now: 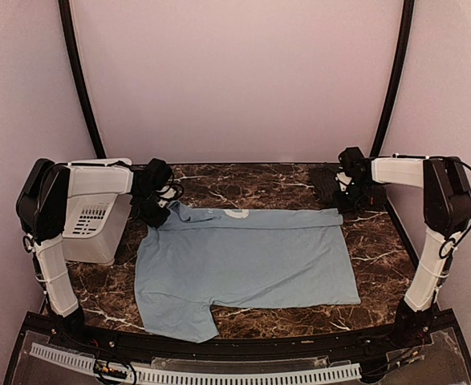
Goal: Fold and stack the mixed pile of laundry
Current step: Fold the flattened T-shirt at the center of the board, then adjust the 1/3-folded T-shirt at the center of the board.
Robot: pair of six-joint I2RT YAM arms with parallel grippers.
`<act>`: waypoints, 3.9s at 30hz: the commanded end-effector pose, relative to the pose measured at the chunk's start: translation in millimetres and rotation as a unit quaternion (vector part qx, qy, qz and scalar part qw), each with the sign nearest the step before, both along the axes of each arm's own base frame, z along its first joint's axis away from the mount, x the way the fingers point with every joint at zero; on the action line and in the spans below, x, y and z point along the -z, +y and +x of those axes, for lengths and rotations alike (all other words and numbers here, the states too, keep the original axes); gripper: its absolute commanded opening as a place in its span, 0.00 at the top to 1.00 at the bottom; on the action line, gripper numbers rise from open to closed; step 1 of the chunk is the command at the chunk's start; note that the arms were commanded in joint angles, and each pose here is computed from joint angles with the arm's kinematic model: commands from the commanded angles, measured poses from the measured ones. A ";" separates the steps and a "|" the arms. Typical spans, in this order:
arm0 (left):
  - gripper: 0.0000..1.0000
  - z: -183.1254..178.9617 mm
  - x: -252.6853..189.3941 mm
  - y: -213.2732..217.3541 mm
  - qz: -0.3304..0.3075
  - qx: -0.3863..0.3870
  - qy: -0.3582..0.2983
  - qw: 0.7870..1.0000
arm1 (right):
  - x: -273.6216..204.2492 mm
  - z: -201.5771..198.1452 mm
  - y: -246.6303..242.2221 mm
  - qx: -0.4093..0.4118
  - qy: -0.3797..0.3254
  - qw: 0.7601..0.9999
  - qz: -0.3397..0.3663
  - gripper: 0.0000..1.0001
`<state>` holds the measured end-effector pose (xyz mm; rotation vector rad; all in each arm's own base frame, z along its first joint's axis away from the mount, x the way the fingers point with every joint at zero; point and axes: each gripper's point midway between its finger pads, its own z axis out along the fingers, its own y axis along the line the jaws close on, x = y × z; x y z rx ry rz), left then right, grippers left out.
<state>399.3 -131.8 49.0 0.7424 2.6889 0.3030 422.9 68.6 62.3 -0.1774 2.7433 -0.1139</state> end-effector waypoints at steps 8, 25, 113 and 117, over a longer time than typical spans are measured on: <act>0.68 -26.2 -65.6 -34.5 -0.138 0.047 0.027 0.989 | -39.2 -8.3 -4.8 0.012 -0.023 1.000 -0.003 0.38; 0.57 55.0 -41.4 -40.8 -0.093 0.076 0.001 0.993 | -126.3 23.6 271.1 -0.355 -0.189 0.893 0.200 0.38; 1.00 -43.6 -29.3 -65.2 -0.168 0.054 0.178 0.968 | 38.8 -76.7 454.9 -0.610 -0.190 0.766 0.068 0.72; 1.00 -42.8 -29.8 -65.5 -0.167 0.054 0.177 0.968 | 37.5 -75.2 453.7 -0.609 -0.191 0.767 0.062 0.85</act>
